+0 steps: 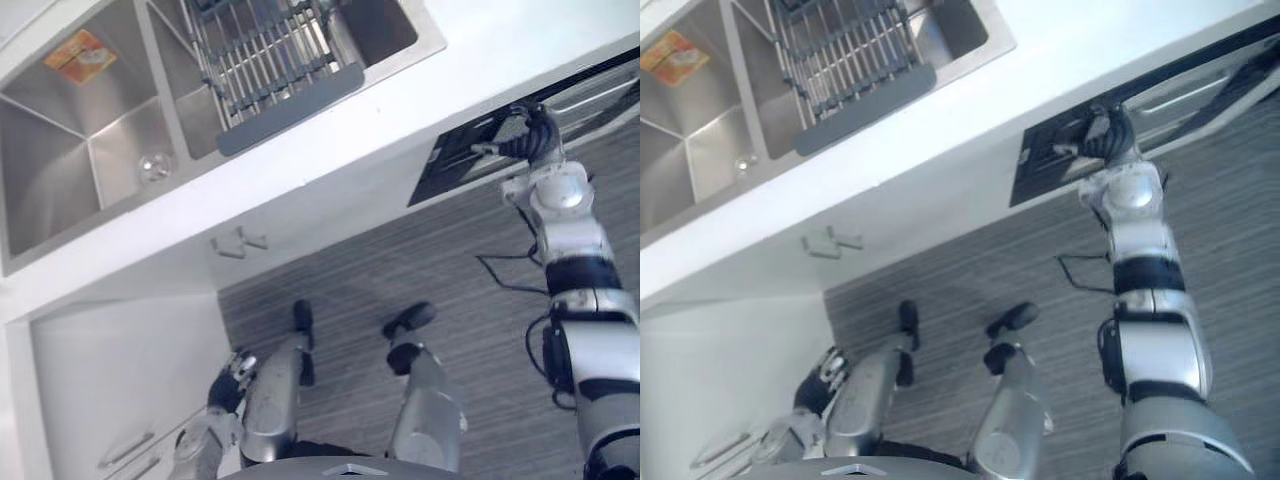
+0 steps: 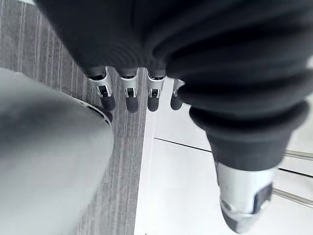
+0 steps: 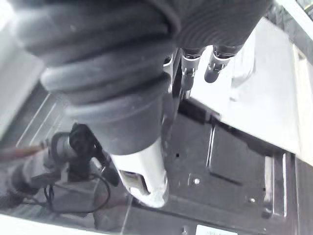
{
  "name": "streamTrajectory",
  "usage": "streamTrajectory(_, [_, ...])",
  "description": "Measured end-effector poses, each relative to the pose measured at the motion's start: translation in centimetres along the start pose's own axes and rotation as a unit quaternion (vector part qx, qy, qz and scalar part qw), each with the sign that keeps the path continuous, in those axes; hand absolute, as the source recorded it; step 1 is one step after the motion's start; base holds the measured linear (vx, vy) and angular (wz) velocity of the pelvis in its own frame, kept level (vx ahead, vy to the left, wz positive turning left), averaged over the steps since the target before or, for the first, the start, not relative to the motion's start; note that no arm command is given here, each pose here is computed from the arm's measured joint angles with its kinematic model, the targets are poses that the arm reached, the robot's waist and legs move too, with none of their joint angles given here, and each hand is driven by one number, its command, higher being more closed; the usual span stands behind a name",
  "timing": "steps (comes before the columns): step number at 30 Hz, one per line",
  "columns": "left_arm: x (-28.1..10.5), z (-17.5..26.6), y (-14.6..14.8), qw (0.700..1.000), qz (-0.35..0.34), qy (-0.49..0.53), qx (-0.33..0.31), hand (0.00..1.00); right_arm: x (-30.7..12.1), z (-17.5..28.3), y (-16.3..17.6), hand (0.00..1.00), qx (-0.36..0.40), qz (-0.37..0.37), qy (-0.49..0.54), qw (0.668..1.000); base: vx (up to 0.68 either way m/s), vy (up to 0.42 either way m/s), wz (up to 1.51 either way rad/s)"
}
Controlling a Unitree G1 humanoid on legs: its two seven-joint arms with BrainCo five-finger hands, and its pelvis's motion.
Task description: Walk over to the sink, pick up the cup, carry it to the dishwasher, place the cup inside the dishwasher, then close the dishwasher door
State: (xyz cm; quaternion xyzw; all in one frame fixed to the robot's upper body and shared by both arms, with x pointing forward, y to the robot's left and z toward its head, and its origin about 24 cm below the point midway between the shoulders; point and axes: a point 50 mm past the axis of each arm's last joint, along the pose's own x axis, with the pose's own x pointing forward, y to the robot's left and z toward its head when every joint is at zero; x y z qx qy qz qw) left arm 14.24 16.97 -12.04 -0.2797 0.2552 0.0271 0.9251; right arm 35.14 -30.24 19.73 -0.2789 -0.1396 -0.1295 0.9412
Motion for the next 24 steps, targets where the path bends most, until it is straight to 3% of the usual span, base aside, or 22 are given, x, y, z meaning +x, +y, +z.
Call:
streamTrajectory(5, [-1.1,-0.1,2.0,0.999,0.033,0.002,-0.006,0.00,-9.1,-10.3,5.5,0.00,0.104,0.070,0.171,0.977,0.08,0.004,-0.05])
streamTrajectory(7, [-1.9,-1.0,3.2,0.998,0.062,0.026,-0.003,0.00,-17.4,-16.3,8.6,0.00,0.190,0.060,0.330,0.923,0.15,0.062,-0.03])
streamTrajectory(12, [-4.2,-2.7,5.4,0.988,0.129,0.075,0.032,0.00,-31.8,-19.6,12.9,0.00,0.240,0.058,0.524,0.815,0.07,0.057,-0.10])
streamTrajectory(15, [-3.6,-2.1,5.7,0.983,0.127,0.101,0.083,0.00,-36.8,-19.6,13.4,0.00,0.260,0.025,0.586,0.767,0.14,0.097,0.84])
streamTrajectory(18, [-3.0,-2.0,6.1,0.973,0.141,0.145,0.110,0.00,-39.0,-19.6,12.9,0.00,0.273,-0.012,0.610,0.744,0.11,-0.022,0.90])
streamTrajectory(22, [-3.0,-2.9,5.8,0.969,0.162,0.165,0.087,0.00,-41.3,-19.5,11.5,0.00,0.274,-0.063,0.619,0.733,0.08,-0.080,1.02])
streamTrajectory(24, [-3.3,-3.3,6.0,0.967,0.178,0.169,0.074,0.00,-40.9,-19.2,12.0,0.00,0.278,-0.056,0.603,0.745,0.08,-0.024,0.17])
